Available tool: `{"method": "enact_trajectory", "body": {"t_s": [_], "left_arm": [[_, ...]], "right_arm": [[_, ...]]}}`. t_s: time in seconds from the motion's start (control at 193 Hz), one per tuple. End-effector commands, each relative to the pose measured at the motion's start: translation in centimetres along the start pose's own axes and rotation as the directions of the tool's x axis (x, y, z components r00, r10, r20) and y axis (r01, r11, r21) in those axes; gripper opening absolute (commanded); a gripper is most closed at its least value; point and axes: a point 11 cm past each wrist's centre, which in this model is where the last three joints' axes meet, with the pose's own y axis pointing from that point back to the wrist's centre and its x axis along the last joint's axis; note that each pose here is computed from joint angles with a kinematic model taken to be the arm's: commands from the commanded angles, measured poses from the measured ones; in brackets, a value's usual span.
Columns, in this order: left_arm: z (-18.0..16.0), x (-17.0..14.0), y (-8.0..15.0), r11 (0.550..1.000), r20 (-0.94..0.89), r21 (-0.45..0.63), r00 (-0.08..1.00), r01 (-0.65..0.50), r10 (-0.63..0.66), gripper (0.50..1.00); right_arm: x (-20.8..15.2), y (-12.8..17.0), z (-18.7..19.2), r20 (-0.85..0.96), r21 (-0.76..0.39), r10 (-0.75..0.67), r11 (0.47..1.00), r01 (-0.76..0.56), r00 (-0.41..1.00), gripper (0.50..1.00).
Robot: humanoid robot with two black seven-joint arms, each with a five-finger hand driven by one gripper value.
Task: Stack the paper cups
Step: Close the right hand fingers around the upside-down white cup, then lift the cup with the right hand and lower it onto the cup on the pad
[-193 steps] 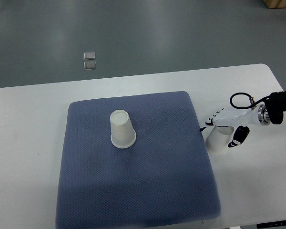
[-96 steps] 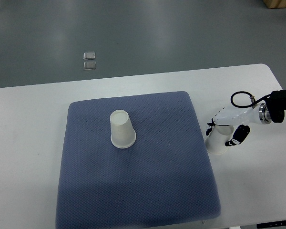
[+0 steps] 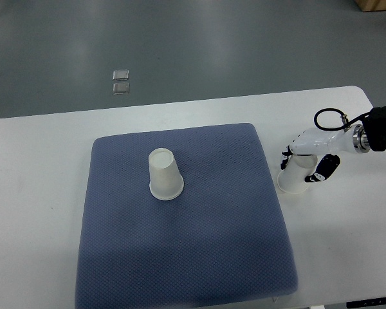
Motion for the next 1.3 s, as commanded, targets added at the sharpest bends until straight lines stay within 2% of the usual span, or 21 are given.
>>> {"method": "enact_trajectory", "body": {"t_s": [0.0, 0.363, 0.606, 0.808, 1.0, 1.171, 1.295], "left_arm": [[0.0, 0.0, 0.0, 1.0, 0.0, 0.0, 1.0, 0.0, 0.0, 1.0], [0.0, 0.0, 0.0, 1.0, 0.0, 0.0, 1.0, 0.0, 0.0, 1.0], [0.0, 0.0, 0.0, 1.0, 0.0, 0.0, 1.0, 0.0, 0.0, 1.0], [0.0, 0.0, 0.0, 1.0, 0.0, 0.0, 1.0, 0.0, 0.0, 1.0], [0.0, 0.0, 0.0, 1.0, 0.0, 0.0, 1.0, 0.0, 0.0, 1.0], [0.0, 0.0, 0.0, 1.0, 0.0, 0.0, 1.0, 0.0, 0.0, 1.0], [0.0, 0.0, 0.0, 1.0, 0.0, 0.0, 1.0, 0.0, 0.0, 1.0]], "right_arm": [[1.8, 0.5, 0.1, -0.019, -0.004, 0.017, 1.0, -0.017, 1.0, 0.695], [10.3, 1.7, -3.2, -0.139, 0.053, 0.038, 0.998, -0.031, 0.99, 0.695], [16.3, -0.2, -9.6, -0.252, 0.16, 0.038, 0.987, 0.003, 0.967, 0.695], [19.0, -1.9, -14.9, -0.321, 0.242, 0.043, 0.97, 0.038, 0.946, 0.695], [21.6, -1.9, -18.4, -0.354, 0.287, 0.068, 0.957, 0.04, 0.933, 0.697], [22.1, -2.8, -20.8, -0.363, 0.327, 0.074, 0.944, 0.053, 0.929, 0.697], [22.4, -4.0, -20.9, -0.356, 0.319, 0.074, 0.947, 0.047, 0.931, 0.697]]}}
